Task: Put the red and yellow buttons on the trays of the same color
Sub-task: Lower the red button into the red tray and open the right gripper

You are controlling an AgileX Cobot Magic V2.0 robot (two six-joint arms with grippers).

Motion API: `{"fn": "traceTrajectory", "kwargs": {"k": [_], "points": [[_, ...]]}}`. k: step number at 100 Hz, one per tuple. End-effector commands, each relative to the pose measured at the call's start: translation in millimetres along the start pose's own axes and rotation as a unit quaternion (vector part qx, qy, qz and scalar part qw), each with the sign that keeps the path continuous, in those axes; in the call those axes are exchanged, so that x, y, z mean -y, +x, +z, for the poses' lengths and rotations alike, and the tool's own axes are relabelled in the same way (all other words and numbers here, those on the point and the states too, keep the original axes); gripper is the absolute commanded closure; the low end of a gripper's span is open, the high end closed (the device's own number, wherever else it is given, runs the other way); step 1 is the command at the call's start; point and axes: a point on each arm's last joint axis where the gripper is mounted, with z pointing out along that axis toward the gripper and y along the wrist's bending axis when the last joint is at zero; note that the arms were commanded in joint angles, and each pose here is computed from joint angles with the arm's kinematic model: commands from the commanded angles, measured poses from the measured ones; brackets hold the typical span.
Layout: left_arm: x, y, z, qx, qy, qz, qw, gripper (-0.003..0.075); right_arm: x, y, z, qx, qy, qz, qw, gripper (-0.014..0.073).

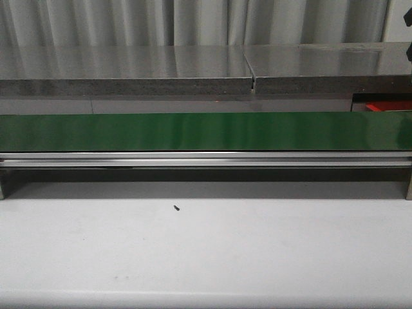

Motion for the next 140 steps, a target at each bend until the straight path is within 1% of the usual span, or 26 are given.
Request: {"fn": "traceTrajectory", "kwargs": {"k": [1,17,35,51,58,62,67,72,77,82,87,92,99,115,124,132,140], "points": [[-1.6,-11.5,-0.4,0.029,-0.014,-0.009,0.999,0.0739,3.8,-30.5,-19.1,0.071,0.01,0.006,0.997,0.0444],[-1.6,-11.5,-0.4,0.029,-0.014,-0.009,0.999,0.0739,14.6,-31.1,10.9,0.072,0.011,0.01,0.997,0.0444],[-1.6,-11.5,-0.4,0.029,-0.014,-0.009,0.999,0.0739,25.1,-21.5,41.4,0.059,0.008,0.026,0.998,0.0444],[-1.6,-11.5,-0.4,0.029,-0.014,-0.009,0.999,0.0739,30.9,-13.8,54.1,0.048,0.008,0.033,0.998,0.0444],[-1.6,-11.5,-0.4,0.029,-0.014,-0.009,0.999,0.0739,31.4,-13.4,55.2,0.049,0.009,0.033,0.998,0.0428],[-1.6,-11.5,-0.4,0.029,-0.014,-0.009,0.999,0.0739,31.7,-13.9,55.1,0.052,0.011,0.033,0.998,0.0401],[-1.6,-11.5,-0.4,0.029,-0.014,-0.009,0.999,0.0739,31.8,-14.1,55.1,0.053,0.012,0.033,0.998,0.0344],[-1.6,-11.5,-0.4,0.029,-0.014,-0.009,0.999,0.0739,31.8,-14.4,54.8,0.054,0.011,0.033,0.998,0.0263],[-1.6,-11.5,-0.4,0.029,-0.014,-0.009,0.999,0.0739,31.3,-15.2,54.0,0.053,0.01,0.032,0.998,0.0154],[-1.6,-11.5,-0.4,0.029,-0.014,-0.009,0.999,0.0739,30.8,-16.4,52.8,0.053,0.008,0.031,0.998,0.0069],[-1.6,-11.5,-0.4,0.029,-0.014,-0.009,0.999,0.0739,29.5,-19.7,49.3,0.054,0.005,0.028,0.998,0.0003],[-1.6,-11.5,-0.4,0.029,-0.014,-0.009,0.999,0.0739,27.5,-24.4,43.5,0.055,0.001,0.024,0.998,-0.0034],[-1.6,-11.5,-0.4,0.029,-0.014,-0.009,0.999,0.0739,23.3,-32.5,31.9,0.057,-0.006,0.017,0.998,-0.0028],[-1.6,-11.5,-0.4,0.029,-0.014,-0.009,0.999,0.0739,8.1,-52.4,-7.5,0.07,-0.018,-0.008,0.997,-0.002],[-1.6,-11.5,-0.4,0.029,-0.014,-0.009,0.999,0.0739,-5.6,-61.3,-31.4,0.069,-0.03,-0.026,0.997,-0.002],[-1.6,-11.5,-0.4,0.029,-0.014,-0.009,0.999,0.0739,-22.0,-65.6,-49.8,0.057,-0.049,-0.041,0.996,-0.002],[-1.6,-11.5,-0.4,0.029,-0.014,-0.009,0.999,0.0739,-41.7,-72.0,-71.4,0.059,-0.063,-0.058,0.995,-0.002]]}}
